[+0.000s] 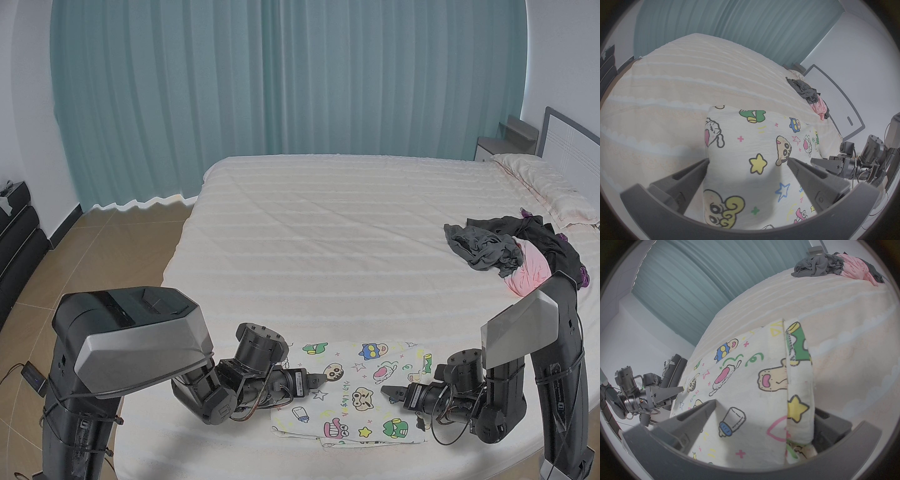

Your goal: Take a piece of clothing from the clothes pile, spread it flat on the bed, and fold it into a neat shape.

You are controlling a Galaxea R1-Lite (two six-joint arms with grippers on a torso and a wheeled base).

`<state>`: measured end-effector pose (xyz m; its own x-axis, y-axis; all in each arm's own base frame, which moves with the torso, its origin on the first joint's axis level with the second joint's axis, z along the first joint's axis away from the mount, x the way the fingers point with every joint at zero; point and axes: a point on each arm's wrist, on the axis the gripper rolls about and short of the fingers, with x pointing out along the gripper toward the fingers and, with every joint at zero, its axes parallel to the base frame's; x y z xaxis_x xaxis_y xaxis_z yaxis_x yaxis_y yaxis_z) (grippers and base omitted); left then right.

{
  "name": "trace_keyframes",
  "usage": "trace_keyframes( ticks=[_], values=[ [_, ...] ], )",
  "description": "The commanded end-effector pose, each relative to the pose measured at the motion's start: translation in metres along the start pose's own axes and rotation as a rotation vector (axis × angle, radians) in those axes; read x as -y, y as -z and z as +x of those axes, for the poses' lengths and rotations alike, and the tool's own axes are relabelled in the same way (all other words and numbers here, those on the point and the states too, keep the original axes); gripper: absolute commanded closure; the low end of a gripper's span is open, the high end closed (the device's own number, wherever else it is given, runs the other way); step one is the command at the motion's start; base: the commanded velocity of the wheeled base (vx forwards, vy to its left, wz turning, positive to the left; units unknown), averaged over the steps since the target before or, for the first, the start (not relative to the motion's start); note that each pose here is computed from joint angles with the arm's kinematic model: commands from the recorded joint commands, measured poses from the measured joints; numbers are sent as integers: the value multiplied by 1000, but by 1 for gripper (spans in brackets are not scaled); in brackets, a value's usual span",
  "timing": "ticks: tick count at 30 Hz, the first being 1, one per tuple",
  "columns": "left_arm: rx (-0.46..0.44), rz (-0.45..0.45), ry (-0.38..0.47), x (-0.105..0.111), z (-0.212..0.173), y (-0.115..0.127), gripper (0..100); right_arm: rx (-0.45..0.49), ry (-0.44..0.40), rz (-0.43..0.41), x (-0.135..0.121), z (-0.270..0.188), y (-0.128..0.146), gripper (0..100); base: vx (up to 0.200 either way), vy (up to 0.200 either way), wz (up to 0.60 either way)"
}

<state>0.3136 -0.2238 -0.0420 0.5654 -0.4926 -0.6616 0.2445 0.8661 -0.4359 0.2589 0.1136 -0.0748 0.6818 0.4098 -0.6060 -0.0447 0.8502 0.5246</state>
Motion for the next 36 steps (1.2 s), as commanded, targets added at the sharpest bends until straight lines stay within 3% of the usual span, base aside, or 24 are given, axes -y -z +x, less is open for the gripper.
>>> trace_keyframes(
  ticks=[1,8,14,21,24,36],
  values=[
    [2,1,4,2,1,-1,100,0,-8,-2,-1,3,2,100,0,0,0],
    [-12,1,7,5,0,3,100,-3,-18,54,-3,2,2,100,0,0,0],
    [-7,-75,11,6,-1,3,100,-4,-14,73,-3,0,2,100,0,0,0],
    [6,-122,19,9,-5,-1,100,22,-34,179,-9,-6,-5,100,0,0,0],
    [13,-141,24,10,-6,-3,100,19,-31,187,-9,-7,-4,100,0,0,0],
    [46,-183,52,10,-13,-2,100,33,-20,195,-9,-8,-6,100,0,-200,0]
  ],
)
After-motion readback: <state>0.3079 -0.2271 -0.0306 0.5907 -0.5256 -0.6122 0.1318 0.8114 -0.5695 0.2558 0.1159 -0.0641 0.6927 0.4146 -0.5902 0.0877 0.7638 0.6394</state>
